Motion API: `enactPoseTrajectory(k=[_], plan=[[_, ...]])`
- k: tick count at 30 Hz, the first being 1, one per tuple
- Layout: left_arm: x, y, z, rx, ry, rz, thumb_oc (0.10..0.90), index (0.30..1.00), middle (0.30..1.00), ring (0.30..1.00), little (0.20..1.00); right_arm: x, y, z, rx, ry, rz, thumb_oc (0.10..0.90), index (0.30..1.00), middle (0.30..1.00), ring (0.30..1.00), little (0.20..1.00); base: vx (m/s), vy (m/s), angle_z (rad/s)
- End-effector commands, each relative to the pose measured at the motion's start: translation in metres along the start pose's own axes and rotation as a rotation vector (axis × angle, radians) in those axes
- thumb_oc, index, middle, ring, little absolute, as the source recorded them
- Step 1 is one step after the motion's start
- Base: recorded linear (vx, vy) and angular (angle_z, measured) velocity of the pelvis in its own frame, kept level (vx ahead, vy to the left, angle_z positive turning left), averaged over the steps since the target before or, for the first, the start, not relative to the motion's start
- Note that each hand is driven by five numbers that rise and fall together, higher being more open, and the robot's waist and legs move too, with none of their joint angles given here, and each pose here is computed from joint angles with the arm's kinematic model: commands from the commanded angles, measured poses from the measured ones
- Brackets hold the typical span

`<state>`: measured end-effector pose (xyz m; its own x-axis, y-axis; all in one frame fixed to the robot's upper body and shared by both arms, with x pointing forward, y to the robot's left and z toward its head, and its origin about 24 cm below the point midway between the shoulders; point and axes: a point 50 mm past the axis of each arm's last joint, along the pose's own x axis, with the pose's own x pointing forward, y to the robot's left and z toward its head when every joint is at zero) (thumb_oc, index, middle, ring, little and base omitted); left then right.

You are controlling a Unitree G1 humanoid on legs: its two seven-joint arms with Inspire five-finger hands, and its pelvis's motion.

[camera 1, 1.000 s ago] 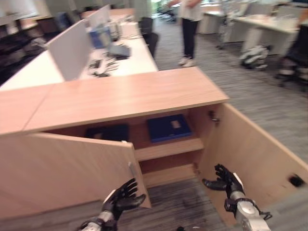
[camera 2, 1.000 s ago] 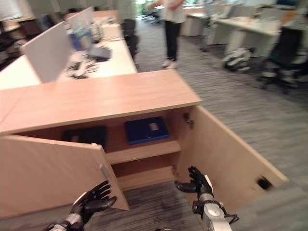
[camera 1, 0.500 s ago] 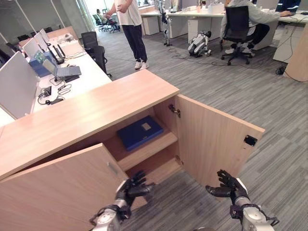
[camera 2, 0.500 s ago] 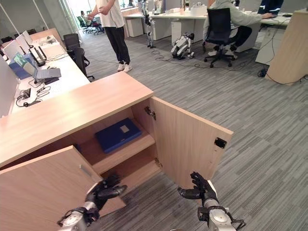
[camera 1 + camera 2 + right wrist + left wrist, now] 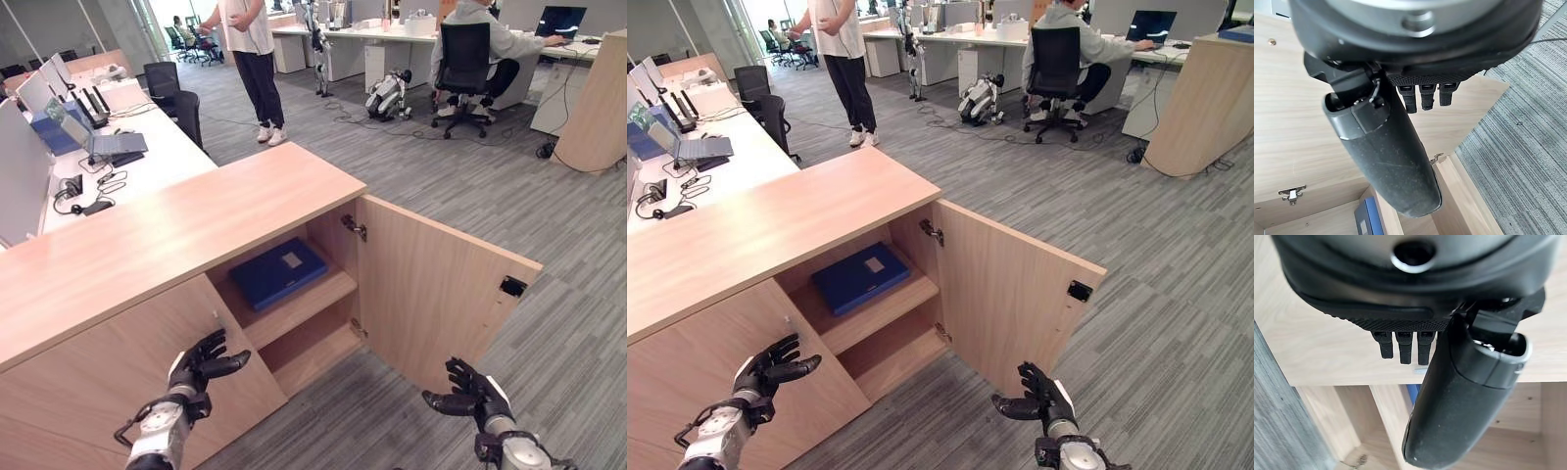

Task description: Put the empty folder in the office cabinet

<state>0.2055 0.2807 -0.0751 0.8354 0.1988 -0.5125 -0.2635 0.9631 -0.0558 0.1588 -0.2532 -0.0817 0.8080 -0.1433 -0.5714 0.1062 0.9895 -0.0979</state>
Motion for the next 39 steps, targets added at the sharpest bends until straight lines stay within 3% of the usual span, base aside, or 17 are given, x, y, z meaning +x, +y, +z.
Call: enactPoseTrajectory(k=[1,8,19,29,39], plan=[[0.006,-0.026,0.032,-0.020,-0.194,-0.102,0.800,0.900,0.900,0.900,0.900,0.015,0.010,0.055,0.051,-0.252,-0.002,0.800,0.900,0.900,0.900,0.900,-0.04,0.059,0.05],[-0.009,-0.064,0.000,-0.001,-0.110,-0.266,0.800,0.900,0.900,0.900,0.900,0.018,0.018,0.059,0.084,-0.266,0.010,0.800,0.900,0.900,0.900,0.900,-0.10,0.020,-0.15],[-0.024,-0.089,-0.017,0.078,-0.064,-0.435,0.800,0.900,0.900,0.900,0.900,0.018,0.012,0.057,0.107,-0.258,-0.018,0.800,0.900,0.900,0.900,0.900,0.04,-0.239,-0.24],[-0.023,-0.095,-0.012,0.016,-0.084,-0.438,0.800,0.900,0.900,0.900,0.900,0.022,0.002,0.071,0.014,-0.287,-0.001,0.800,0.900,0.900,0.900,0.900,0.08,-0.330,-0.42],[-0.029,-0.082,-0.029,-0.026,-0.027,-0.391,0.800,0.900,0.900,0.900,0.900,0.025,-0.011,0.063,0.043,-0.243,-0.068,0.800,0.900,0.900,0.900,0.900,0.10,0.028,-0.37]])
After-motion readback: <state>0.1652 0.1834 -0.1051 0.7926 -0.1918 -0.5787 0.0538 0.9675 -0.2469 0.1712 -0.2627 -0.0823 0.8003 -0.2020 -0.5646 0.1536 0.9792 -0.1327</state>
